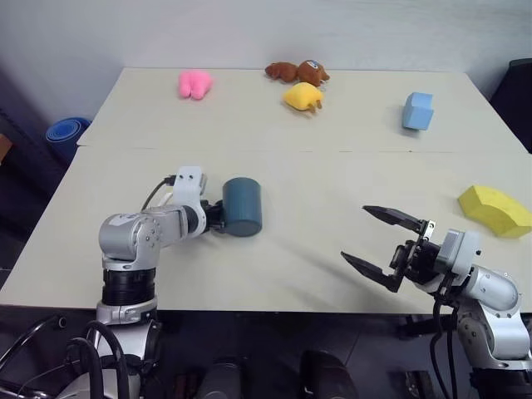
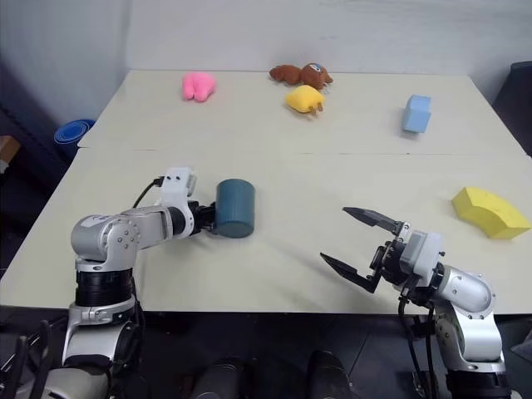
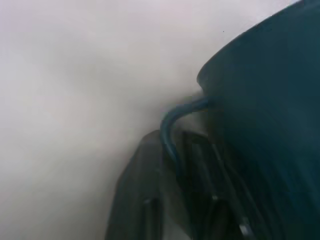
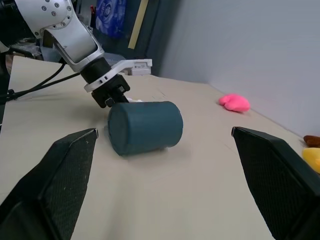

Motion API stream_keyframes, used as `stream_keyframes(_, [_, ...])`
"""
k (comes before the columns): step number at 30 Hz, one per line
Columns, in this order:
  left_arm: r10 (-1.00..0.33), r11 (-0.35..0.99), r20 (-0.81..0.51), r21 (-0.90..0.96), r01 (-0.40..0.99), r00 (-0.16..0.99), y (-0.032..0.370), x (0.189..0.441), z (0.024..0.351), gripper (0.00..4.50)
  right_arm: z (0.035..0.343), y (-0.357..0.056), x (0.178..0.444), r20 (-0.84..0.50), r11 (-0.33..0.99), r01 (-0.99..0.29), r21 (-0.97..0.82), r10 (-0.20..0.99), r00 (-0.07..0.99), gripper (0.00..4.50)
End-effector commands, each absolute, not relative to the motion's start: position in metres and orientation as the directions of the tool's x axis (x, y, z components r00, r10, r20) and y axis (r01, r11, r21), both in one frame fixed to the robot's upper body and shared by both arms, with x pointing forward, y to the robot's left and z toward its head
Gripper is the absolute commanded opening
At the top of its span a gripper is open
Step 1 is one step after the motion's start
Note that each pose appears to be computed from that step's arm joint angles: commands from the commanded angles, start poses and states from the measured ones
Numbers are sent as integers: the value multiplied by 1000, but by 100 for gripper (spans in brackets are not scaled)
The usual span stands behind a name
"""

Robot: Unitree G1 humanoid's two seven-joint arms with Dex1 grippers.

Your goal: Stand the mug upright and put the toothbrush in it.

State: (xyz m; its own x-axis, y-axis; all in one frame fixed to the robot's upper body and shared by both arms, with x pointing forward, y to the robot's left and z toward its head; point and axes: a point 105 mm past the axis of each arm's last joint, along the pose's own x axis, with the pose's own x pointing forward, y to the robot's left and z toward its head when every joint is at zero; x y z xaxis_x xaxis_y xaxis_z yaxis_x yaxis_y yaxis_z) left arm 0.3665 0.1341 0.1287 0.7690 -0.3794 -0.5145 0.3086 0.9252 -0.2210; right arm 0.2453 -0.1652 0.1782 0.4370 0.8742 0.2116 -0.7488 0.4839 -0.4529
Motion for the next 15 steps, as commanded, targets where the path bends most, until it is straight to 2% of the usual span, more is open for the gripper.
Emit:
stream_keyframes(1, [-439, 898, -496, -255, 358, 749, 125, 368, 120, 5, 186, -165, 240, 218, 482, -734, -479, 875, 432, 450])
stream_keyframes(5, [-505, 859, -232, -226, 459, 831, 117, 386, 162, 1, 184, -172, 239, 215, 508, -718, -476, 859, 465, 450])
stream_keyframes(9, [-576, 817, 56, 2, 576, 816, 88, 399, 204, 1, 181, -182, 237, 211, 541, -693, -477, 836, 507, 450])
stream_keyframes(15, [-673, 736, 243, 313, 600, 698, 46, 398, 208, 1, 183, -186, 238, 215, 568, -662, -489, 814, 539, 450])
